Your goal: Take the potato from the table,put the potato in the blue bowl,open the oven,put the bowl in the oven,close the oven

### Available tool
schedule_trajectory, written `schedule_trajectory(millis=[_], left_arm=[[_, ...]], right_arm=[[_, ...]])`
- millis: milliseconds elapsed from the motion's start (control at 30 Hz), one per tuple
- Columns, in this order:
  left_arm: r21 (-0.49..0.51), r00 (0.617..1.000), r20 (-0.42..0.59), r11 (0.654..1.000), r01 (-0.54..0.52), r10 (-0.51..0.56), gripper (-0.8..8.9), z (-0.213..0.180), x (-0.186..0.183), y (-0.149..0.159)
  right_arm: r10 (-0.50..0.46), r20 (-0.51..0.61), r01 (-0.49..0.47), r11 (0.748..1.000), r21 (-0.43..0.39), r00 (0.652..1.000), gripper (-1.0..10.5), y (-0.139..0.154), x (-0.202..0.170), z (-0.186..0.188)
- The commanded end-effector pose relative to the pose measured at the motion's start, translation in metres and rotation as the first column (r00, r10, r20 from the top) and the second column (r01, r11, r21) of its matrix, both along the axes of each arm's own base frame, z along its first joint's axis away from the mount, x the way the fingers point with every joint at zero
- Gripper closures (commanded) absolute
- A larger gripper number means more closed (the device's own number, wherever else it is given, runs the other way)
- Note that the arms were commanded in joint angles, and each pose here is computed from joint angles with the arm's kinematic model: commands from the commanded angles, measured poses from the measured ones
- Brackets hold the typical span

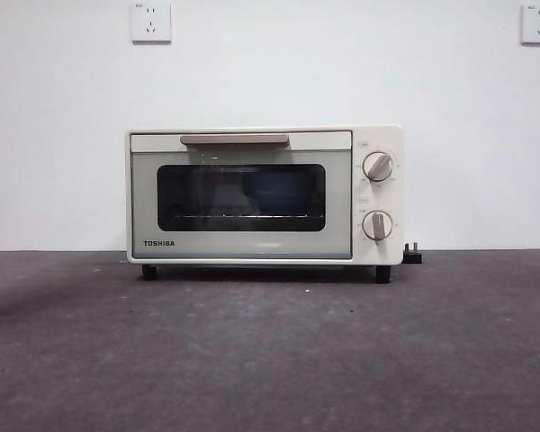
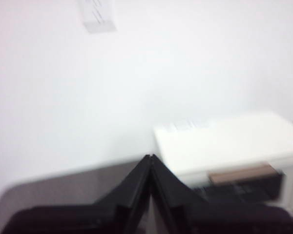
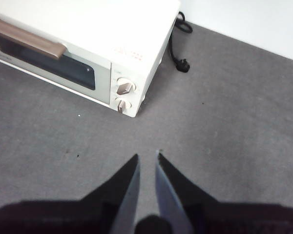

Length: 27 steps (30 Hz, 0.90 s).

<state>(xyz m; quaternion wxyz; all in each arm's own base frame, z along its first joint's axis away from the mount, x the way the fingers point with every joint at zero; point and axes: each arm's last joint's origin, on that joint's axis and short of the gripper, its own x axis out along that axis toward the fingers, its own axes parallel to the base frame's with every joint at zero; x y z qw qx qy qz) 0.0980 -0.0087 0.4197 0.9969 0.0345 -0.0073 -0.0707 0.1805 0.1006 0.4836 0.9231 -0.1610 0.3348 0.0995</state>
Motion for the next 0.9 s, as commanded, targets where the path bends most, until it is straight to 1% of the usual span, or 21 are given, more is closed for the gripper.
schedule_trajectory(millis=[33,67,200,400,567,800,900], left_arm=[[0.011,0.999,0.031,1.0,-0.026,0.026,8.18,-0.048,0.0,0.002],[0.01,0.999,0.033,0.999,-0.033,0.032,8.18,-0.065,-0.002,0.003],[0.015,0.999,-0.023,0.999,-0.038,0.038,8.18,-0.125,-0.009,0.003],[0.021,0.994,-0.09,0.997,-0.068,0.07,8.18,-0.186,-0.007,0.005],[0.024,0.989,-0.119,0.996,-0.082,0.084,8.18,-0.214,-0.005,0.006],[0.013,0.993,-0.054,0.995,-0.1,0.101,8.18,-0.239,-0.003,0.008],[0.005,0.993,-0.053,0.995,-0.101,0.101,8.18,-0.248,-0.003,0.008]], right_arm=[[0.002,-0.033,-0.003,1.0,-0.024,0.999,8.9,0.003,0.005,-0.005],[0.002,-0.039,-0.003,1.0,-0.027,0.999,8.9,0.005,0.007,-0.007],[0.001,-0.055,-0.004,0.999,-0.038,0.998,8.9,0.009,0.014,-0.011],[0.001,-0.056,-0.004,0.999,-0.038,0.998,8.9,0.01,0.016,-0.011],[0.001,-0.056,-0.003,0.999,-0.038,0.998,8.9,0.01,0.016,-0.011],[0.001,-0.056,-0.004,0.999,-0.038,0.998,8.9,0.01,0.016,-0.011],[0.001,-0.056,-0.003,0.999,-0.038,0.998,8.9,0.01,0.016,-0.011]])
